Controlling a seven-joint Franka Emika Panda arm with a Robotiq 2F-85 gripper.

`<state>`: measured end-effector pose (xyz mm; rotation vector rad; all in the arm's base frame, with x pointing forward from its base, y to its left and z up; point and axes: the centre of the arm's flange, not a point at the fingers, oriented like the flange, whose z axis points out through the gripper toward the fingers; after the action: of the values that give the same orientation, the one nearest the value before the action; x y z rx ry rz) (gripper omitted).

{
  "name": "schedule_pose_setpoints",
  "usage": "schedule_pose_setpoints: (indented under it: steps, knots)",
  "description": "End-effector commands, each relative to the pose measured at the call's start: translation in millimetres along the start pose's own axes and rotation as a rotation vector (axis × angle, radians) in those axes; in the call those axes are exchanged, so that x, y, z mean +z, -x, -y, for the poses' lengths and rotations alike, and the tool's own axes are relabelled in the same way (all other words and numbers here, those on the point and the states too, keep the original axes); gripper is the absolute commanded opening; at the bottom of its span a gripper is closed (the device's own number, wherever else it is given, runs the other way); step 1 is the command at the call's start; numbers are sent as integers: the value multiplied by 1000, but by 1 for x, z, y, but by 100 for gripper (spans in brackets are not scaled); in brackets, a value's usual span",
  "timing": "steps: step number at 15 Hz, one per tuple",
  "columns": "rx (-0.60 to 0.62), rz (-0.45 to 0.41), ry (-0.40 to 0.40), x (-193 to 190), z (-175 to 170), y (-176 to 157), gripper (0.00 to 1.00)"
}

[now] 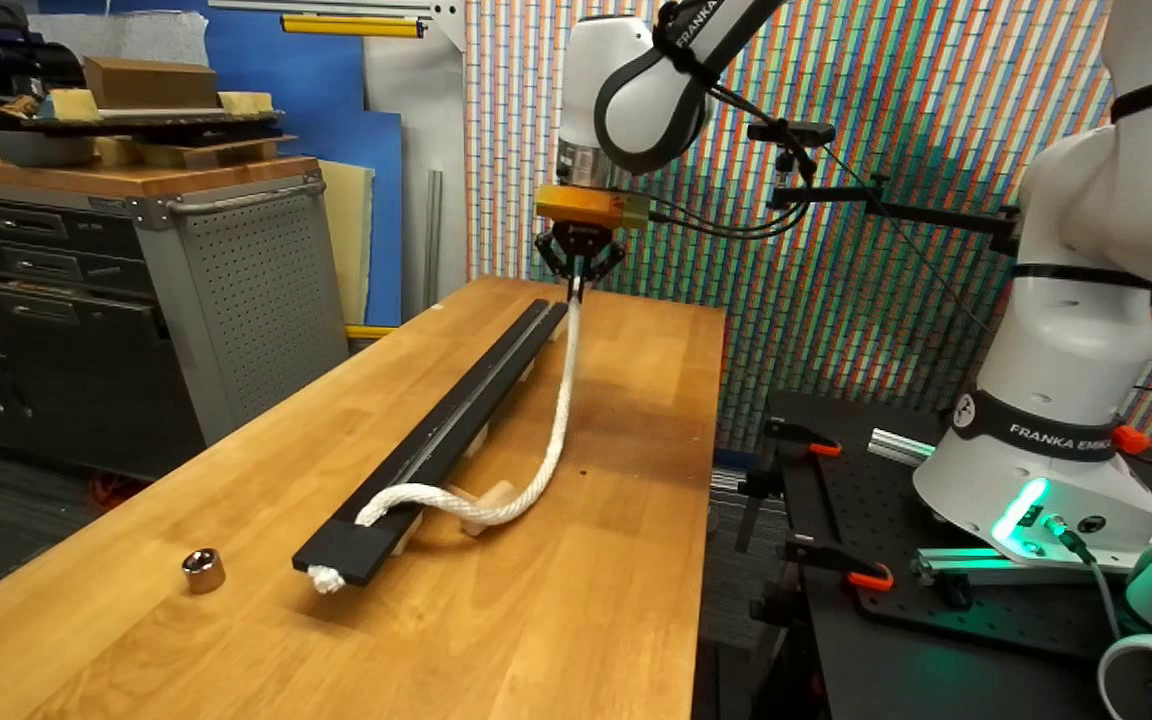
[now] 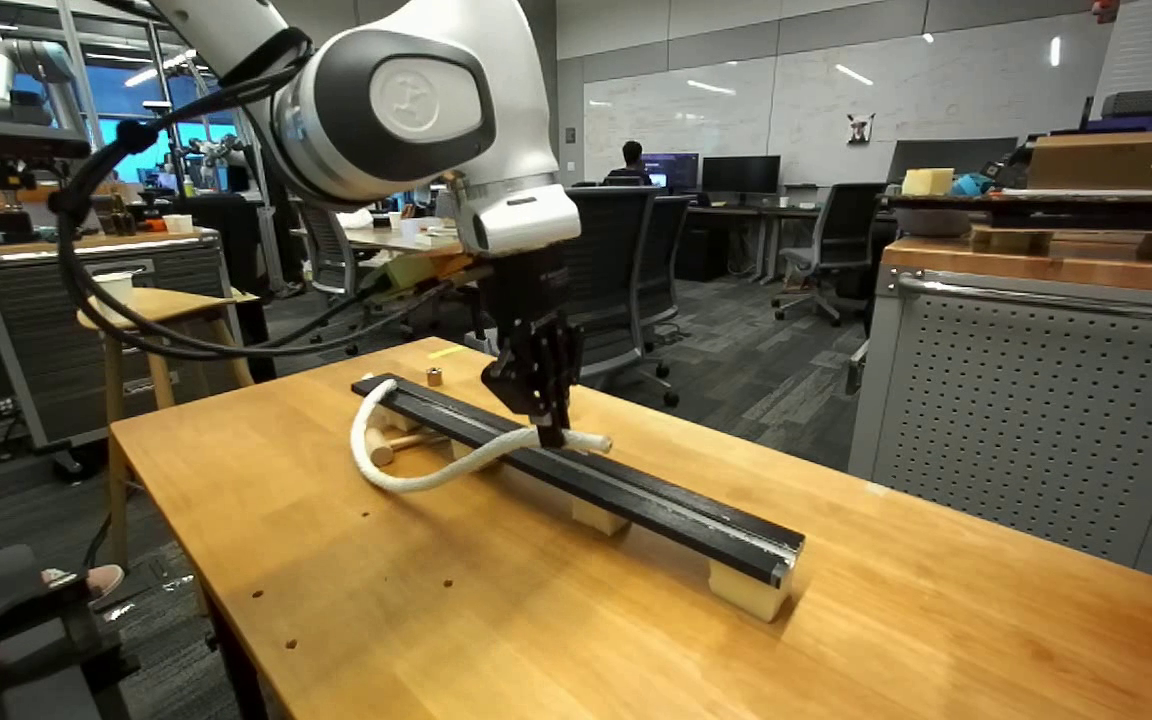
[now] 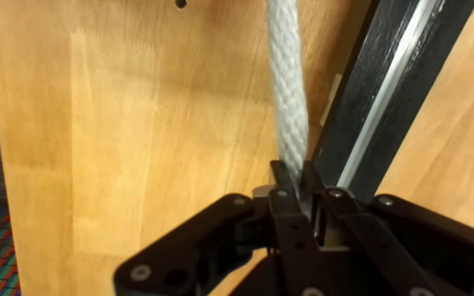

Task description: Set the rope along the middle of the black object

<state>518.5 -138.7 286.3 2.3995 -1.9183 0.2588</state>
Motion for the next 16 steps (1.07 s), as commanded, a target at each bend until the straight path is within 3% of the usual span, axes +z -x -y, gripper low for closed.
schedule_pose_setpoints:
  steps: [1,10,16]
  knots:
    - [103,-7,-17,-24,-3,-28,3]
    - [373,3,-10,-23,-10,-72,3]
    - [542,-5,62,-3,-9,-93,3]
